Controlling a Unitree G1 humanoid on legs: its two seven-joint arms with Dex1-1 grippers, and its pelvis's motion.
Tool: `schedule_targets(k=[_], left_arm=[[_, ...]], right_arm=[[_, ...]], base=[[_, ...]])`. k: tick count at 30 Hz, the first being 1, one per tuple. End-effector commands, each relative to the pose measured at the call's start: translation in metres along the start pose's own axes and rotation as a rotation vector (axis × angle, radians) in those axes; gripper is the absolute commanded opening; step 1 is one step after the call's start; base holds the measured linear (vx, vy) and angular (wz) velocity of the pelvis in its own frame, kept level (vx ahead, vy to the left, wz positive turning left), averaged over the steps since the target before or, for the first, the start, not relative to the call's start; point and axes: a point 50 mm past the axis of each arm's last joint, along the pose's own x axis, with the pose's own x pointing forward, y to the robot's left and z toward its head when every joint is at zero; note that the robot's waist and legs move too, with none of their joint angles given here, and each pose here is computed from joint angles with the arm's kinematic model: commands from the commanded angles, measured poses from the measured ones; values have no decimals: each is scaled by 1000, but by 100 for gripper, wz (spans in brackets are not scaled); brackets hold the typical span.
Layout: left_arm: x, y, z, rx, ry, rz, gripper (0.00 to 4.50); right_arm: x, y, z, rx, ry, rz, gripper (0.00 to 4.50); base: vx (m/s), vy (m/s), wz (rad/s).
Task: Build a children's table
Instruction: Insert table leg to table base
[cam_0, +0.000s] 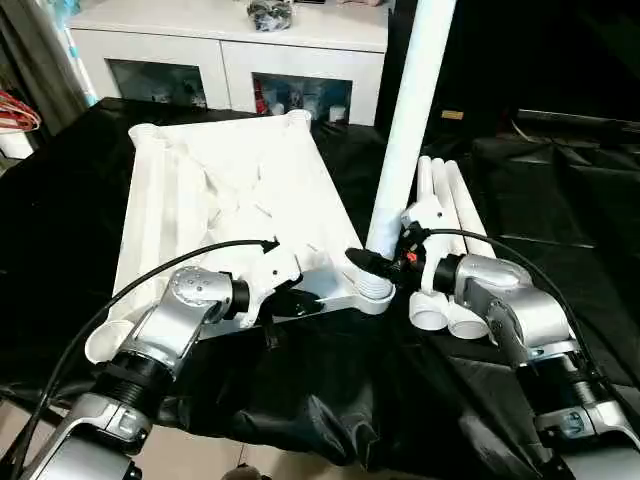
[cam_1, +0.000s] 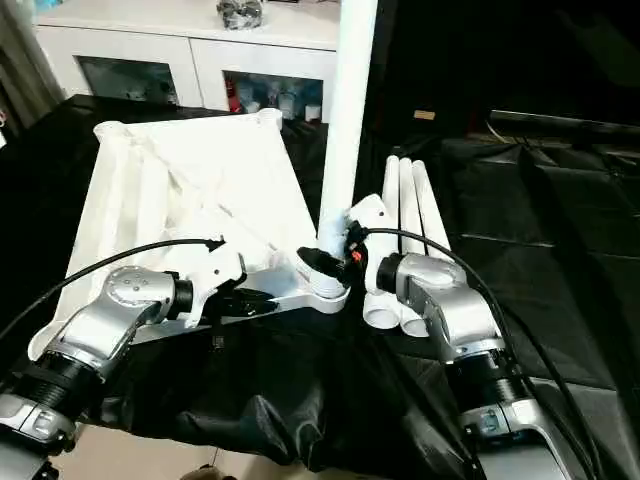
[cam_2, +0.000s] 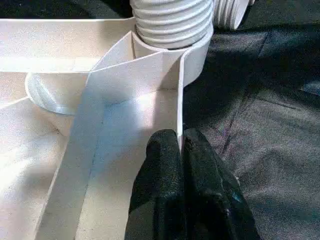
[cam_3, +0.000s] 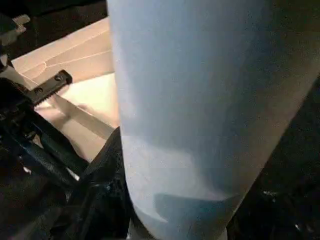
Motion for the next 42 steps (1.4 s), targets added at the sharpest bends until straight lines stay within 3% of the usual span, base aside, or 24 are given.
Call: schedule_targets(k=[1, 42], left_arm=[[1, -3, -2, -8, -6, -15, 0], [2, -4, 8, 27, -46, -4, 0]], right_arm=[[-1, 1, -2, 9, 11, 5, 191], [2, 10, 13, 43, -33, 71, 191]], base=[[0, 0, 0], [0, 0, 0]])
